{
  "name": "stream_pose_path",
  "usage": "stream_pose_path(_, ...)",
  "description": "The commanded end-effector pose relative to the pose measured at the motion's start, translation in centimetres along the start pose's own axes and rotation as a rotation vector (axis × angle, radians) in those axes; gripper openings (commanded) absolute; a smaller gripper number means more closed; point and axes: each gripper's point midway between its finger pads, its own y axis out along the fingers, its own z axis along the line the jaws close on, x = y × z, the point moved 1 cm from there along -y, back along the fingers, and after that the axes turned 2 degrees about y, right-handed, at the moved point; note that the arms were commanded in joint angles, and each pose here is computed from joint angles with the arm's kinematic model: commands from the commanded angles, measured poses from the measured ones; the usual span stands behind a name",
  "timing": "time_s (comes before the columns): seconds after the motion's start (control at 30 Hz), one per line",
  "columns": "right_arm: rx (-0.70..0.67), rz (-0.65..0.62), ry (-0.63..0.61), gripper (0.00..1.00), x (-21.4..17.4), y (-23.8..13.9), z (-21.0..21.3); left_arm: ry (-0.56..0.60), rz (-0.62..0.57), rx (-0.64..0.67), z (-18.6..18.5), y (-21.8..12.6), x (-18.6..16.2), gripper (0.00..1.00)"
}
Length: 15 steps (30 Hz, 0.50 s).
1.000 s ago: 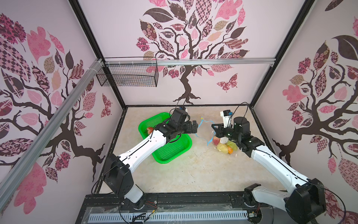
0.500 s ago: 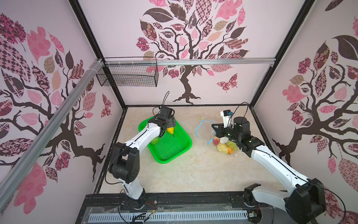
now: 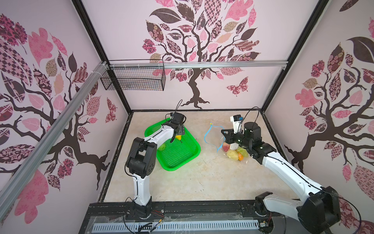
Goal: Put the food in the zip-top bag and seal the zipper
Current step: 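Move the left gripper back into the basket toward the yellow fruit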
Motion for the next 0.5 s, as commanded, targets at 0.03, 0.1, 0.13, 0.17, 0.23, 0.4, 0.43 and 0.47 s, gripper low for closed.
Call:
stream_pose_path(0.03,-0.012,-0.02,-0.01,0.0,0.8,0.0,-0.1,-0.009,0.007,-0.028,-0.6,1.2,0.4,0.95)
stream_pose_path(0.1,-0.013,-0.017,-0.009,0.0,0.7,0.1,-0.1,-0.01,0.019,-0.034,-0.9,1.7,-0.1,0.94)
stream_pose_path(0.13,-0.014,-0.019,-0.01,0.0,0.8,0.1,-0.2,-0.009,0.026,-0.035,-0.9,1.9,-0.3,0.93)
stream_pose_path(0.17,-0.015,-0.018,-0.011,0.0,0.7,0.1,-0.2,-0.009,0.029,-0.033,-0.8,2.0,-0.4,0.92)
stream_pose_path(0.23,-0.014,-0.016,-0.011,0.0,0.7,0.1,-0.2,-0.013,0.043,-0.027,-0.6,2.4,-0.9,0.91)
stream_pose_path(0.4,-0.015,-0.015,-0.011,0.0,0.7,0.2,-0.2,-0.05,0.081,-0.029,0.3,3.6,-2.1,0.88)
stream_pose_path(0.43,-0.015,-0.015,-0.011,0.0,0.7,0.2,-0.2,-0.063,0.088,-0.035,0.5,3.8,-2.1,0.87)
stream_pose_path(0.47,-0.015,-0.016,-0.011,0.0,0.7,0.2,-0.2,-0.071,0.099,-0.04,0.7,4.1,-2.4,0.87)
